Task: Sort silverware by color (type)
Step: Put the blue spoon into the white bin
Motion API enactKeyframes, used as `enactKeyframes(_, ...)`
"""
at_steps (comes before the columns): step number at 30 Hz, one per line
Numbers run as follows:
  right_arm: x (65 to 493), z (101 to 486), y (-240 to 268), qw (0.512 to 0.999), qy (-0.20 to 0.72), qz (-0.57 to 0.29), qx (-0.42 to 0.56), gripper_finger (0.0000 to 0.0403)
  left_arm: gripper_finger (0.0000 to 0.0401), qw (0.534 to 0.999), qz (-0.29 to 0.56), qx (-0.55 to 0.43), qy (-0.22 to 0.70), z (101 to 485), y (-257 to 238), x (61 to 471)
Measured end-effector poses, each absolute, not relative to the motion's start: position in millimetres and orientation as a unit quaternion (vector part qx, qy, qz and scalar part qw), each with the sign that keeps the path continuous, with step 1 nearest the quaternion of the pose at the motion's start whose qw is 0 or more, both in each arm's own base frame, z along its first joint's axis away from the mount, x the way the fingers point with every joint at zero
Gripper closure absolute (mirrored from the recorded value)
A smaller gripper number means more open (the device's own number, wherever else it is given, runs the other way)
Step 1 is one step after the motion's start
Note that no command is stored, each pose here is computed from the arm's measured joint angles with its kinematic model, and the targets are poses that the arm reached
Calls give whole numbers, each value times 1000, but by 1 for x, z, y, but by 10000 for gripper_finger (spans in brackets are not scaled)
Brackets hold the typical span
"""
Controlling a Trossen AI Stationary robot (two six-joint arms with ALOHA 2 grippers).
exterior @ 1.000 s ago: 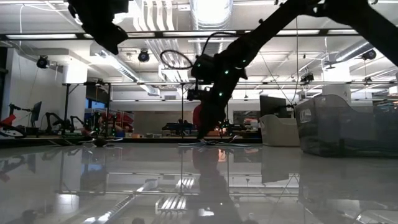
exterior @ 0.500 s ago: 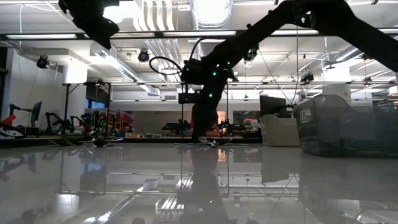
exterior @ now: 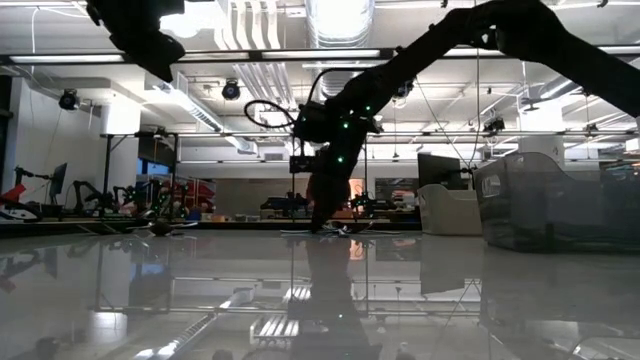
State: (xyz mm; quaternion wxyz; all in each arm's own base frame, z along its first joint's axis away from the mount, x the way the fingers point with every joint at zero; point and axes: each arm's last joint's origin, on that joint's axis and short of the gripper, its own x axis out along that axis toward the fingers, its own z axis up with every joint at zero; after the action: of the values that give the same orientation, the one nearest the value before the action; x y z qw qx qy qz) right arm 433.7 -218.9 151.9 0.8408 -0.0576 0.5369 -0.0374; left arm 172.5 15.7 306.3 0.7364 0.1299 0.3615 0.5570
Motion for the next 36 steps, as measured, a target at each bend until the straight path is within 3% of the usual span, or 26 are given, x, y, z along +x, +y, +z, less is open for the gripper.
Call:
enactKeyframes(8, 425, 147, -235, 845, 533, -32, -17, 261, 321, 736, 557, 131, 362, 306, 16, 172)
enactKeyframes(18, 418, 145, -237, 840, 542, -12, 29, 384, 321, 736, 557, 131, 362, 306, 16, 172)
enactKeyframes(26, 414, 150, -233, 833, 550, -10, 47, 392, 321, 736, 557, 131, 362, 306, 16, 172)
enactKeyframes(36, 407, 188, -228, 849, 526, -12, 41, 393, 321, 737, 559, 127, 359, 306, 16, 172)
